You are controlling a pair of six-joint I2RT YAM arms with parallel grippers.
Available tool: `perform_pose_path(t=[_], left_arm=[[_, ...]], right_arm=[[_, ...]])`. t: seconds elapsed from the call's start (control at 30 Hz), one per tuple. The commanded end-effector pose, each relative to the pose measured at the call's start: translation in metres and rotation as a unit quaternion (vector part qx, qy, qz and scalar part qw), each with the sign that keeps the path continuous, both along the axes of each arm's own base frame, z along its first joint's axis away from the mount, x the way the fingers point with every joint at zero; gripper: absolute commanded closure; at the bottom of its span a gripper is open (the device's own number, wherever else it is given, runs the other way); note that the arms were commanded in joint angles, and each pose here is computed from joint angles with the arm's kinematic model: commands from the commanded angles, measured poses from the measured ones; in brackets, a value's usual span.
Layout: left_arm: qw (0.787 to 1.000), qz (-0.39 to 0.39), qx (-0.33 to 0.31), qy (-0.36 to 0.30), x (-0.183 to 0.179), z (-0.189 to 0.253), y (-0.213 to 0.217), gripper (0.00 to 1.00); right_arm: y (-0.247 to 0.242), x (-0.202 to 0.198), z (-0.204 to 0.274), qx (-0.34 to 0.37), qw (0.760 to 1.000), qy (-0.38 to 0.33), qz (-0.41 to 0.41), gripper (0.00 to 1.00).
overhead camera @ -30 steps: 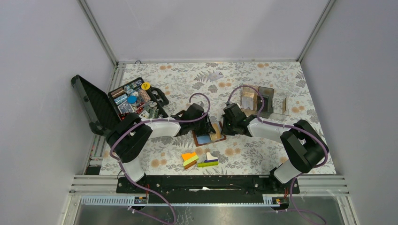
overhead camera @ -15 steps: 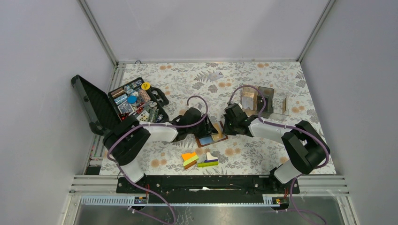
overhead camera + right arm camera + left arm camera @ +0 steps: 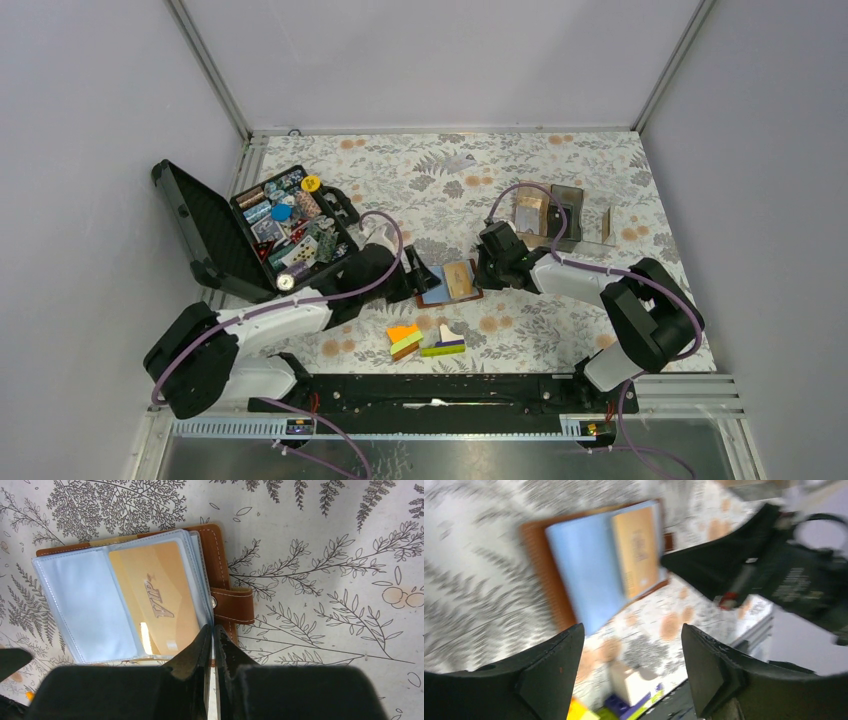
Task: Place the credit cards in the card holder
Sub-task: Insert the credit card into the card holder, then close the card holder at the center of the board.
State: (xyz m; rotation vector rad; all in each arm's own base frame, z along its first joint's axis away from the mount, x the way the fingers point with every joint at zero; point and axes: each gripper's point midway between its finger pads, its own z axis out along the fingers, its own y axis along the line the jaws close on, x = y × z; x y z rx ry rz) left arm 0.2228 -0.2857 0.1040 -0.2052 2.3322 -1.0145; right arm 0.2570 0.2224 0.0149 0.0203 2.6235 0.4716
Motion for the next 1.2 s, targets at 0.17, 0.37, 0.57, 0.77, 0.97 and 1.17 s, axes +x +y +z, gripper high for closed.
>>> perform_pose_path(t=[0.17, 0.37, 0.57, 0.77, 0.97, 1.17], left_arm=[[0.997, 0.035, 0.0, 0.063, -0.012, -0.044, 0.017, 0.26], [0.997, 0.041, -0.006, 0.066, -0.009, -0.056, 0.016, 0.27], [0.997, 0.053, -0.01, 0.063, 0.003, -0.062, 0.012, 0.46], [0.996, 0.064, -0.018, 0.055, 0.012, -0.068, 0.008, 0.65], [0.997, 0.071, 0.006, 0.032, 0.024, -0.059, 0.01, 1.0], [0.984, 0.034, 0.174, 0.014, 0.023, -0.052, 0.046, 1.0]], right_arm=[[-0.005, -0.014, -0.008, -0.006, 1.0, 0.021, 0.001, 0.9], [-0.004, -0.014, -0.008, -0.006, 1.0, 0.022, 0.0, 0.9], [-0.001, -0.016, -0.008, 0.001, 1.0, 0.028, 0.007, 0.91], [-0.001, -0.017, -0.008, 0.003, 1.0, 0.029, 0.008, 0.91], [0.004, -0.017, 0.008, 0.019, 0.999, 0.019, 0.02, 0.85], [0.003, -0.013, 0.046, 0.044, 0.998, -0.033, 0.018, 0.56]])
